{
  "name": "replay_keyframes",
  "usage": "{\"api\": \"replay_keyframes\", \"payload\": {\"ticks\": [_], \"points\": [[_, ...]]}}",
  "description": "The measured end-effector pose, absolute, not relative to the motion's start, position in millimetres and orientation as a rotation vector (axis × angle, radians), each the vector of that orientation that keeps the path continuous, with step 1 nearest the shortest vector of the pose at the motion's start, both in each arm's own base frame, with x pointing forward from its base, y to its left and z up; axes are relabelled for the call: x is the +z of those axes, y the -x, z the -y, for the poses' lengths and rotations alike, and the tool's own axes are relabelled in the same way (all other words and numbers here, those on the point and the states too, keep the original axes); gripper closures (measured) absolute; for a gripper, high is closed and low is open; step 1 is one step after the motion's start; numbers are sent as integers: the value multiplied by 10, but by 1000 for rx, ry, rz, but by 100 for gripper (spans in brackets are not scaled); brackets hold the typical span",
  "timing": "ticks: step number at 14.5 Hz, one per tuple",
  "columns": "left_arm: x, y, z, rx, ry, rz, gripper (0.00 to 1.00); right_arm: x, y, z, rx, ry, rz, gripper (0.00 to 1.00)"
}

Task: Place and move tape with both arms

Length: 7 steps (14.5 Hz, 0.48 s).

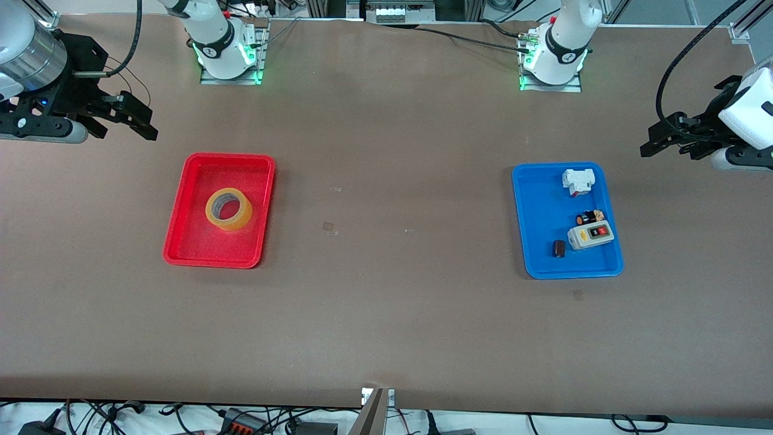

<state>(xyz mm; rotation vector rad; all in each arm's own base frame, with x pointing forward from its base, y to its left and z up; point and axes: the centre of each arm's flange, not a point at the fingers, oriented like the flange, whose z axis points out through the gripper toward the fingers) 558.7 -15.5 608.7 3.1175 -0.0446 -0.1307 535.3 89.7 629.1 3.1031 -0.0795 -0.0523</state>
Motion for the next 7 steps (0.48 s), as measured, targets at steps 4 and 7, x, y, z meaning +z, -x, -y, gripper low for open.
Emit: {"api": "replay_keyframes", "payload": {"ticks": [4,7], "points": [[6073,-5595,90,-135,-3131,30,0,6294,-5364,-837,-50,-3103,94,1],[6071,-5597,71,-136,-3140,28,0,6322,-5397,-634,-38,-3106,119,1]]}}
